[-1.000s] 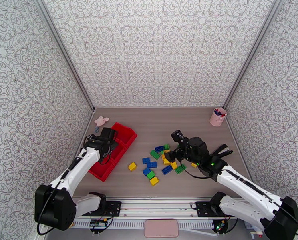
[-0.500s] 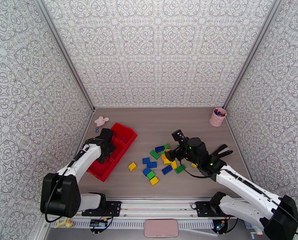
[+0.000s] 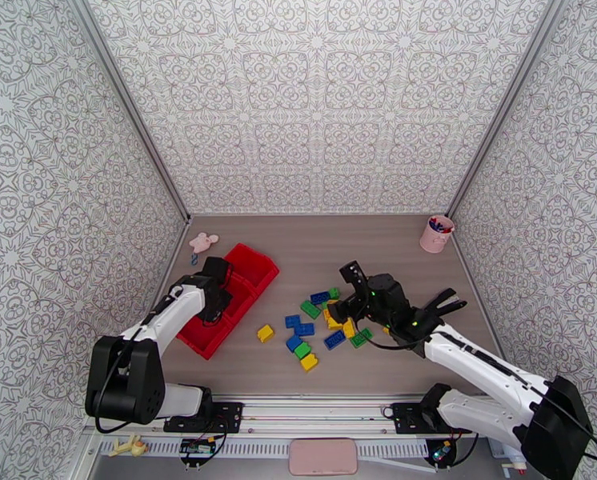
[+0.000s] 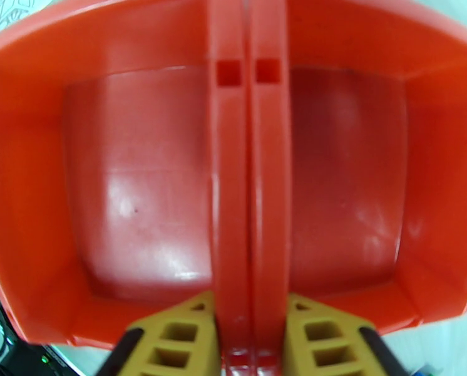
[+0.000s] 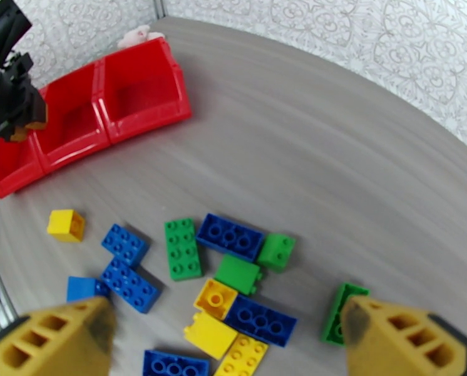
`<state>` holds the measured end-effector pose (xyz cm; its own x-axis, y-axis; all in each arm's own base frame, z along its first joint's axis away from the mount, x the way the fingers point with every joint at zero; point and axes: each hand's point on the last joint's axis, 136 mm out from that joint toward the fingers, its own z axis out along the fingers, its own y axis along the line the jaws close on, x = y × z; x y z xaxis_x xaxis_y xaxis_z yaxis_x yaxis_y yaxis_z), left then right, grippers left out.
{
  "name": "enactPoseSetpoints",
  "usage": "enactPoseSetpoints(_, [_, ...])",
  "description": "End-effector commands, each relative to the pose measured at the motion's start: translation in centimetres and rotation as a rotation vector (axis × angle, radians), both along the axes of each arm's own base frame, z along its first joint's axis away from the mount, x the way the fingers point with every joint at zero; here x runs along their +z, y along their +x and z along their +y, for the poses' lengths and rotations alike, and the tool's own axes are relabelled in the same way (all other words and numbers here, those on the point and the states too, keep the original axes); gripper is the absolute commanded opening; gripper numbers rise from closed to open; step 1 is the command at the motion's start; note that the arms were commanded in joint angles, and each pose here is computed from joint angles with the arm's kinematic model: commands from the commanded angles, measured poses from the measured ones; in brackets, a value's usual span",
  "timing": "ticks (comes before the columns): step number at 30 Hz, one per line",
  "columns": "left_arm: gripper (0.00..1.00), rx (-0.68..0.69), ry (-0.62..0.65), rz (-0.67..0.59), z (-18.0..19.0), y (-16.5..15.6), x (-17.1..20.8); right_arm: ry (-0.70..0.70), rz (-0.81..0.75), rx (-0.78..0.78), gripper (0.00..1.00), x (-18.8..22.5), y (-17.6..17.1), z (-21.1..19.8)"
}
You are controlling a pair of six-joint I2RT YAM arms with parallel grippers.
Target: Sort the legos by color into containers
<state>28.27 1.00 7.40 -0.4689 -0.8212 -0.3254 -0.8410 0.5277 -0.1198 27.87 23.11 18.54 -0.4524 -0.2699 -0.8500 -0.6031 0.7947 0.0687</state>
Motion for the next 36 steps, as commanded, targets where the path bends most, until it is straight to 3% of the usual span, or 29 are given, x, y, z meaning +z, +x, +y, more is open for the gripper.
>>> enactPoseSetpoints(1, [0.19,-0.047,-0.011,-0.025,-1.1,1.3,0.7,0.036,-0.049,-0.015,1.00,2.1,1.0,0.7])
enactPoseSetpoints(11, [0.10,-0.238,0.028,-0.026,-5.6,6.2,1.8,0.043,-0.054,-0.048,1.00,2.0,1.6,0.6])
enactPoseSetpoints(29, [0.02,-0.748,0.052,-0.098,-19.1,20.5,1.1,0.005,-0.051,-0.141,1.00,1.8,0.2,-2.7])
enactPoseSetpoints(32, [0.00,-0.852,0.032,-0.129,-20.9,21.8,1.2,0.027,-0.027,-0.210,1.00,1.7,0.0,-3.8])
enactPoseSetpoints(36, [0.00,-0.882,0.009,-0.137,-22.2,22.6,0.7,0.053,-0.005,-0.360,1.00,1.7,0.3,-6.0])
